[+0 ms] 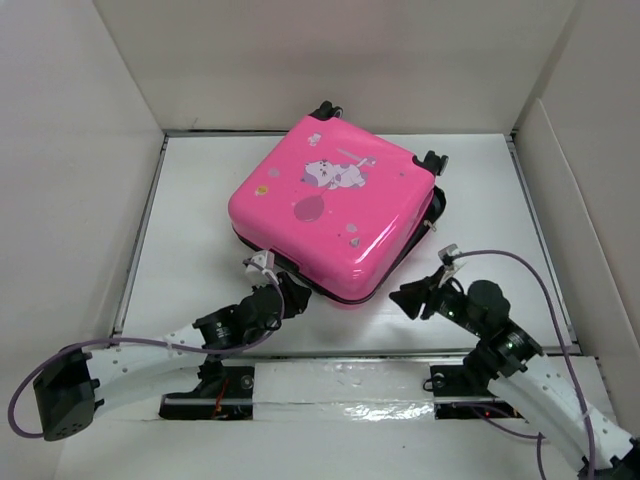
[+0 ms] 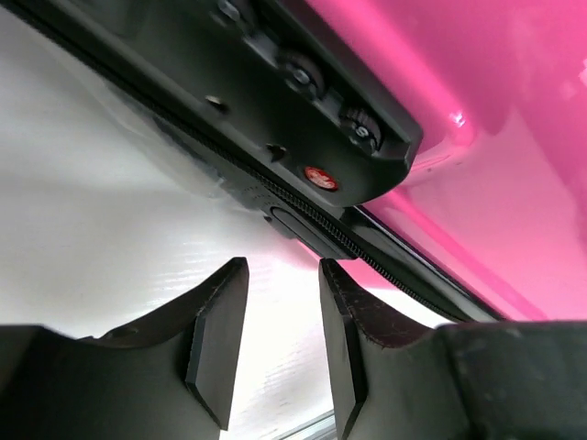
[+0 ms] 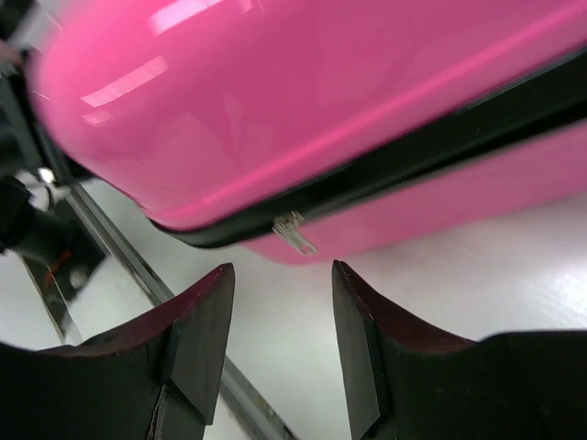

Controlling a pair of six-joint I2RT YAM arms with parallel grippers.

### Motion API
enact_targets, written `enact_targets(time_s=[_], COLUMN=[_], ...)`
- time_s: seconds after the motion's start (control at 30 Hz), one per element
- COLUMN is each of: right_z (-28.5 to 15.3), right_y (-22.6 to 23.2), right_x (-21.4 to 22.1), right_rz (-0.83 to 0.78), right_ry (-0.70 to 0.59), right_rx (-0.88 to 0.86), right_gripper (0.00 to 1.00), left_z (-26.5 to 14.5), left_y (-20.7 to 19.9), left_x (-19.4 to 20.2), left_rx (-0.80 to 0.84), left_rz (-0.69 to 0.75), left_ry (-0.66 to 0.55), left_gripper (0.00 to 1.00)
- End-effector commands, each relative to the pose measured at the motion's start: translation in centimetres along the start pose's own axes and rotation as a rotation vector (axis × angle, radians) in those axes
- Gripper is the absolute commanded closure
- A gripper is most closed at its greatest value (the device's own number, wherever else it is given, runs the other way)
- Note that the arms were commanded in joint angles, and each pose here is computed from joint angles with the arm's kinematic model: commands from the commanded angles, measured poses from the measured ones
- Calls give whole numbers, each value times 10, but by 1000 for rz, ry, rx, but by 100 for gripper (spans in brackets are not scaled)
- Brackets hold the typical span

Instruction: Pack the luggage

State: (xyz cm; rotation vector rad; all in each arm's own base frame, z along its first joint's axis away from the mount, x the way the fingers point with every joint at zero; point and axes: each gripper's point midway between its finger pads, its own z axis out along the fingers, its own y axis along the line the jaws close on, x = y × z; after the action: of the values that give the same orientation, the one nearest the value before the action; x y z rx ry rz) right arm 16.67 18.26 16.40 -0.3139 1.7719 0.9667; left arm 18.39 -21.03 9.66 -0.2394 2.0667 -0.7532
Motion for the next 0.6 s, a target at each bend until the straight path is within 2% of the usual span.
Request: enact_targets(time_s=[0.0,0.17,0.2,0.4,0.57], right_z=[14,30,34,46,54], right_y=[10,7,11,11,1], right_x=[0,14,7,10,-4], right_rz=[-57,-95,-102,-118,-136], right_ry=[55,121,84,81,12], right_rx=[-35,6,-7,13,75], right_gripper=[47,48,48,48,48], left_z=[2,7,7,14,17], left_y=[-37,-52,-57,-64,-67], left_x=[-11,-7,-6,2,4], left_rx=[100,144,167,194,198], left_rz=[-9,1,-4,7,13], left_ry=[-4,18,22,47,56], left_gripper=[66,65,65,65,65])
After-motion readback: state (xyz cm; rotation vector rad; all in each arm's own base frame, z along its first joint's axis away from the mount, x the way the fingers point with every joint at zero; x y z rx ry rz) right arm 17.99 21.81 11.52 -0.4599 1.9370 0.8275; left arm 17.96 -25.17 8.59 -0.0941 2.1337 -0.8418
